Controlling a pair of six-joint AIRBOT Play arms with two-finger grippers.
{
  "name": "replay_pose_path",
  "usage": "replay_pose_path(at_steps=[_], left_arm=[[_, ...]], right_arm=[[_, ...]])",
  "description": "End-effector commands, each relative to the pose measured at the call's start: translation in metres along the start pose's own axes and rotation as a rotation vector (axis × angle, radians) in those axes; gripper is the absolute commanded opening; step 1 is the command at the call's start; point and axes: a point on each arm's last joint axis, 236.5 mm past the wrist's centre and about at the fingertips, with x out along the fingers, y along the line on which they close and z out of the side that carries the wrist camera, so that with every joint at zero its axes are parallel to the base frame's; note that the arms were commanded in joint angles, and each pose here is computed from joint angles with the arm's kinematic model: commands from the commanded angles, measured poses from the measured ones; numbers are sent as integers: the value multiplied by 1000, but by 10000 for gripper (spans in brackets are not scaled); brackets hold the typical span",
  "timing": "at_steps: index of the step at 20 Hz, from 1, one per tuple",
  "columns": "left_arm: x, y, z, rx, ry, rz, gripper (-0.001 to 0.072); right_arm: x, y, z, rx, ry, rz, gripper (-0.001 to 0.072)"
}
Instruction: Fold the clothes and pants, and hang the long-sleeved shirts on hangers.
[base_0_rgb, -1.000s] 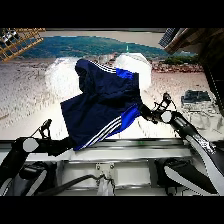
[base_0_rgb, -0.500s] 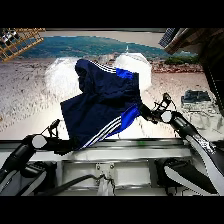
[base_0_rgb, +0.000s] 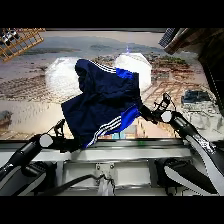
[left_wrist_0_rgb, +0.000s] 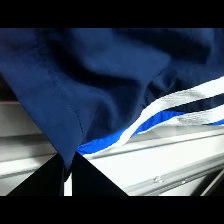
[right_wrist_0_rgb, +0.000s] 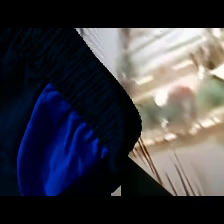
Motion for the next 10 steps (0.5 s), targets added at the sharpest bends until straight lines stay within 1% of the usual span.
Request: replay_pose_path(at_steps=[1,3,5,7,8,10], left_arm=[[-1,-16,0,-45,0,-63,6],[-10,-31,1,-48,-21,-125,5],[-31,-55,9,6,-85,-199,3],[-67,-90,21,87,-191,-301,3],[-91,-107,31,155,-275,-346,2],[-138,-129,50,243,-427,-384,1]], right_arm=[[0,0,0,-10,2,-2,48],[0,0,-1,-10,3,-2,48],[-4,1,-3,-14,14,1,48],[-16,10,-7,-77,39,12,48],[-24,18,-5,-119,37,28,48],[-48,45,9,-200,-12,88,46]])
